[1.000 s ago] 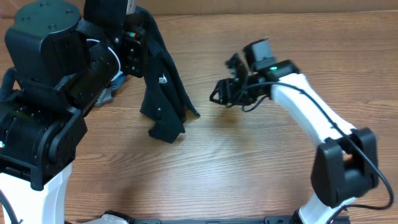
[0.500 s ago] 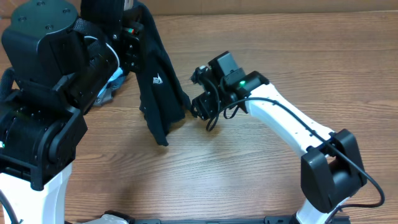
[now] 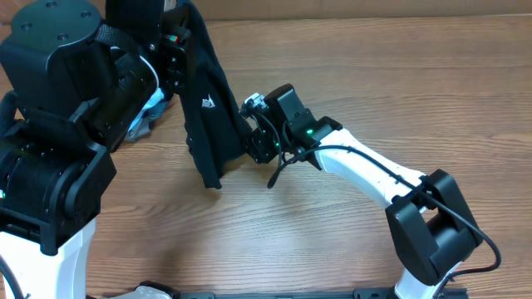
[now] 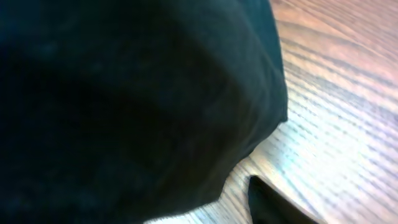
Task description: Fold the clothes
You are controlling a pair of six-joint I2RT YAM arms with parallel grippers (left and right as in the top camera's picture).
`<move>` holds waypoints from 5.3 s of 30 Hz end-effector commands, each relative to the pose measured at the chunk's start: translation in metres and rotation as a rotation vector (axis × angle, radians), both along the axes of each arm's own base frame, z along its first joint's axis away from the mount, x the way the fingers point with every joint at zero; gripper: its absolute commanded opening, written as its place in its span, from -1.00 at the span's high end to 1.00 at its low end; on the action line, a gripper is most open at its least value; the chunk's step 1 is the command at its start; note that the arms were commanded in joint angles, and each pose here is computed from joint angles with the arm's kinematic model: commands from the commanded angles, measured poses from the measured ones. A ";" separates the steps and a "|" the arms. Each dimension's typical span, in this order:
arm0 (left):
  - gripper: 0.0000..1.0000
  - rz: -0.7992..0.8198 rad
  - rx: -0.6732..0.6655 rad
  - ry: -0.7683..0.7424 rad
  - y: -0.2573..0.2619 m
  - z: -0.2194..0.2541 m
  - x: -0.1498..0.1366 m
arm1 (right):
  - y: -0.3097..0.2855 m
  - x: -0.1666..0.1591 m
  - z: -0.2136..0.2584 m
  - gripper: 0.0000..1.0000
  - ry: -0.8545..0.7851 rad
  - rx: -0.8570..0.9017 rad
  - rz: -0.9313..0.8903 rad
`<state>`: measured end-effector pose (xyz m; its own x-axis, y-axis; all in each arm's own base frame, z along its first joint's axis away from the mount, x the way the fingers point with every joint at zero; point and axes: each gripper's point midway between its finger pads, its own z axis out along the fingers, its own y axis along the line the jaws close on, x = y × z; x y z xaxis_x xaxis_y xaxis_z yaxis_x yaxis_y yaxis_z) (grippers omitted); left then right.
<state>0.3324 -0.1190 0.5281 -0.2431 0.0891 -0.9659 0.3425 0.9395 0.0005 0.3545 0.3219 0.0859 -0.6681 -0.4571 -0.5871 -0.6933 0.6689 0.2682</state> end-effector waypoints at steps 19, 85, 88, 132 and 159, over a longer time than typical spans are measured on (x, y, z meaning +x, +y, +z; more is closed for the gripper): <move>0.92 0.045 0.036 -0.044 0.015 0.016 -0.016 | -0.136 0.035 0.123 0.92 -0.096 0.020 -0.484; 0.91 -0.063 0.324 0.866 -0.030 -0.255 0.066 | -0.369 0.023 0.141 0.87 0.192 -0.160 -0.945; 0.92 -0.099 0.329 0.994 -0.034 -0.280 0.053 | -0.359 0.009 0.115 0.87 0.298 -0.177 -0.914; 0.91 0.110 0.410 1.259 0.008 -0.355 0.032 | -0.374 -0.016 -0.058 0.92 0.454 -0.023 -1.325; 0.63 0.037 0.417 1.701 -0.005 -0.452 -0.070 | -0.445 -0.114 -0.005 0.37 0.538 -0.360 -1.680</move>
